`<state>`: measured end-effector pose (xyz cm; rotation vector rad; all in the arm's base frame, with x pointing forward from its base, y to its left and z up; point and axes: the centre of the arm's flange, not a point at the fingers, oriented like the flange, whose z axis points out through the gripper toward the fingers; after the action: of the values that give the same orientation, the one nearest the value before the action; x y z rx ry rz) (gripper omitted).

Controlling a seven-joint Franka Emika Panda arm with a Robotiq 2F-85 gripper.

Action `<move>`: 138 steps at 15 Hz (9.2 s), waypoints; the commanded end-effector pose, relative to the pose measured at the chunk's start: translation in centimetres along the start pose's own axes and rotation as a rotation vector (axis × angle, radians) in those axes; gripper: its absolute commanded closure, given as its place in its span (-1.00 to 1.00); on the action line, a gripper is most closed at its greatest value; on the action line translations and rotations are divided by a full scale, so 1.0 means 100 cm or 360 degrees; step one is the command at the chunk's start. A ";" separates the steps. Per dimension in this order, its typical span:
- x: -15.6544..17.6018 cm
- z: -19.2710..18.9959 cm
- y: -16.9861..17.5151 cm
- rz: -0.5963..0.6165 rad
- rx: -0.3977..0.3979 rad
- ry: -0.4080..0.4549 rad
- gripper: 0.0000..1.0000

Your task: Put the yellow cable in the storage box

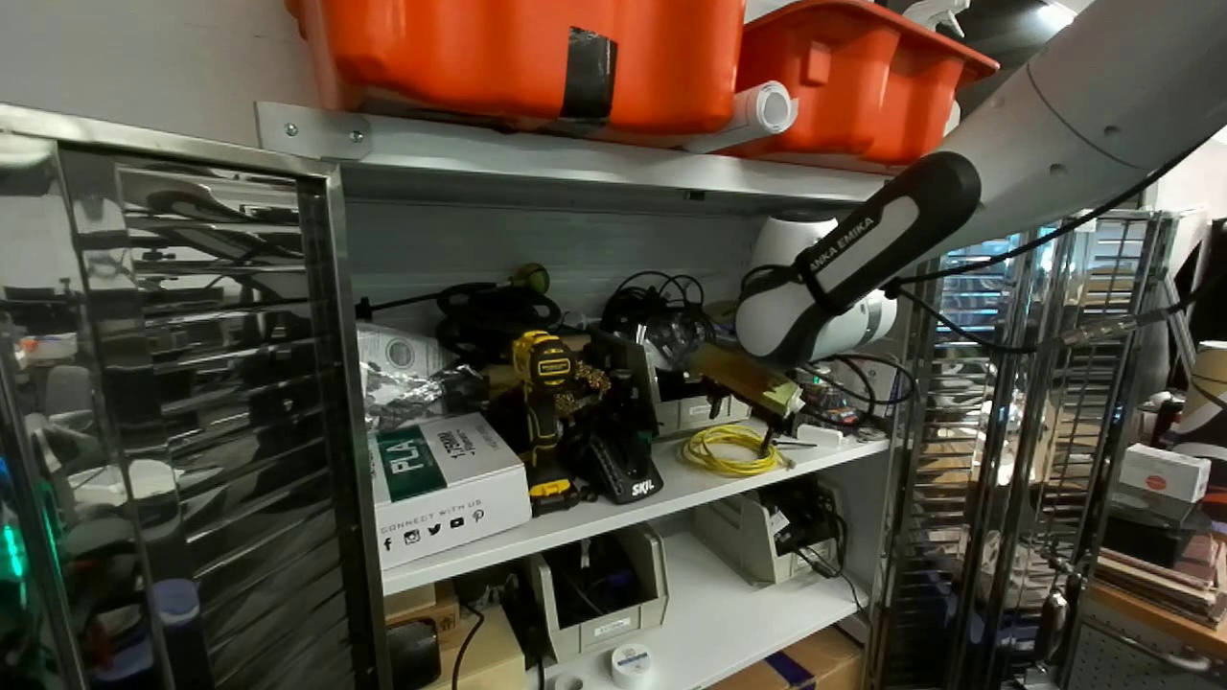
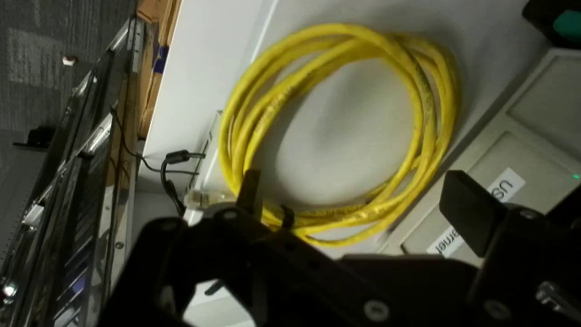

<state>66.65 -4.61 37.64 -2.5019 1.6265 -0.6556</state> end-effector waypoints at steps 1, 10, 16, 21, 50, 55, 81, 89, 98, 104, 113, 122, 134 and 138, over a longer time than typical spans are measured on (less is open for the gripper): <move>-0.002 -0.021 -0.006 0.0028 -0.0012 0.0134 -1.00; -0.037 -0.021 -0.002 -0.0031 -0.0254 -0.0056 -1.00; -0.038 -0.007 0.004 -0.0047 -0.0354 -0.0081 -1.00; -0.033 0.010 0.009 -0.0051 -0.0368 -0.0073 -1.00; -0.029 0.029 0.016 -0.0216 -0.0391 -0.0026 0.79; -0.043 0.004 0.026 -0.0320 -0.0415 0.0077 0.84; -0.063 -0.082 0.021 -0.0495 0.0334 0.1175 0.88; -0.027 -0.062 -0.012 -0.0195 0.0587 0.1107 0.94; -0.029 -0.019 -0.059 -0.0029 0.0793 0.0925 0.93; -0.026 -0.012 -0.070 -0.0063 0.0795 0.0982 0.93; -0.039 -0.010 -0.064 -0.0372 0.0645 0.1061 0.08; -0.038 -0.048 -0.054 -0.0426 0.0657 0.1092 -1.00; -0.076 -0.083 0.005 -0.0644 0.0547 0.0625 -1.00; -0.081 -0.084 0.030 -0.0693 0.0450 0.0422 -1.00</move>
<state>60.38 3.20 39.91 -2.5717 0.9741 -1.3619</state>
